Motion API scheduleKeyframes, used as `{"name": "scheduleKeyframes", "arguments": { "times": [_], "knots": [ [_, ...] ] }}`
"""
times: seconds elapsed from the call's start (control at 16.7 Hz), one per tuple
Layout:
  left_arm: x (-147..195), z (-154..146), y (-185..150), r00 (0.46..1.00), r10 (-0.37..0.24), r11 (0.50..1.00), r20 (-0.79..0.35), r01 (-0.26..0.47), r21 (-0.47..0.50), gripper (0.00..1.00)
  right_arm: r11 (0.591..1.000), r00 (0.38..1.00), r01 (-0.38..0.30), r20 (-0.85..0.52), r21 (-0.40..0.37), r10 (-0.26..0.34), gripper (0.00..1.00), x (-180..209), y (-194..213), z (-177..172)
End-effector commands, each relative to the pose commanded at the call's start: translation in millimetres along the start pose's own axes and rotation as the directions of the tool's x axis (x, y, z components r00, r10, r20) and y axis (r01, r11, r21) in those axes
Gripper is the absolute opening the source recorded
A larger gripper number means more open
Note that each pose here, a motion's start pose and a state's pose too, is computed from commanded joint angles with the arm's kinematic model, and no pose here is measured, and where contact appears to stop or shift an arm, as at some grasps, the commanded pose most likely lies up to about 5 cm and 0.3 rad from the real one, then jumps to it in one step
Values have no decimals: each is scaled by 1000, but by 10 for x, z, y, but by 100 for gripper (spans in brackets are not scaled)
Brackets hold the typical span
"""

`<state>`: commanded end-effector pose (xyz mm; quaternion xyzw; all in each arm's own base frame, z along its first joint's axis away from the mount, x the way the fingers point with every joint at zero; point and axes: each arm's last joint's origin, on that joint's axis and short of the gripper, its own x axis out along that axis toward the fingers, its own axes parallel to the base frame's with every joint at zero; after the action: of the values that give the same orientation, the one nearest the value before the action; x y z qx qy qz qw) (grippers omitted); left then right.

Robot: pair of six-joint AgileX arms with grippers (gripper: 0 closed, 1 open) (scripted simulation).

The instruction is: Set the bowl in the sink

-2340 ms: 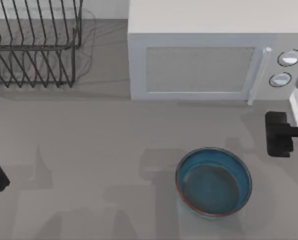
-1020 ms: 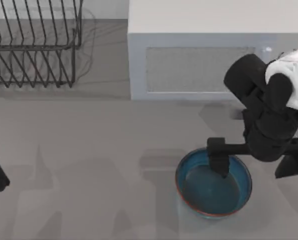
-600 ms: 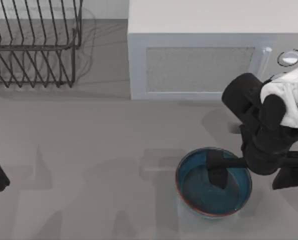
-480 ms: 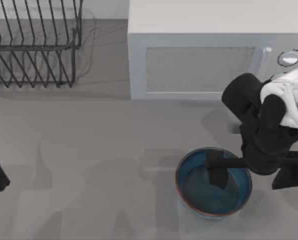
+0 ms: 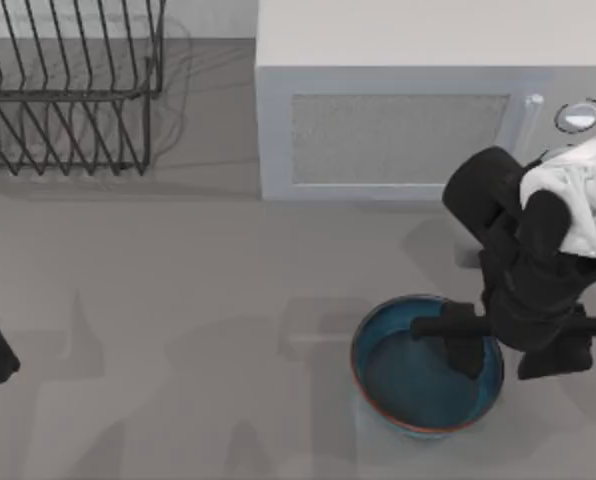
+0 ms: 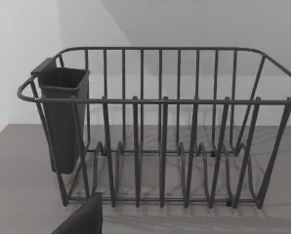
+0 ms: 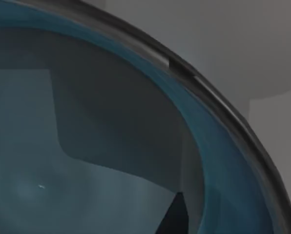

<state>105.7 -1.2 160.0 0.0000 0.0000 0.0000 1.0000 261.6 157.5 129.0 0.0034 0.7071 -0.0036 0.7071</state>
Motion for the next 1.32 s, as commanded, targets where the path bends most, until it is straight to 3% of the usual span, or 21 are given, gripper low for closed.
{"name": "scheduleKeyframes", "arguments": {
  "times": [0.24, 0.3, 0.9, 1.32],
  "knots": [
    [0, 0, 0, 1000, 0, 1000, 0, 0, 0, 100, 1000, 1000, 0, 0, 0, 0, 2, 0, 0, 0],
    [0, 0, 0, 1000, 0, 1000, 0, 0, 0, 100, 1000, 1000, 0, 0, 0, 0, 0, 0, 0, 0],
    [0, 0, 0, 1000, 0, 1000, 0, 0, 0, 100, 1000, 1000, -1, 3, 1, 1, 0, -46, 9, 16],
    [0, 0, 0, 1000, 0, 1000, 0, 0, 0, 100, 1000, 1000, 17, -25, 9, -16, 0, -869, 54, 95]
  ]
}}
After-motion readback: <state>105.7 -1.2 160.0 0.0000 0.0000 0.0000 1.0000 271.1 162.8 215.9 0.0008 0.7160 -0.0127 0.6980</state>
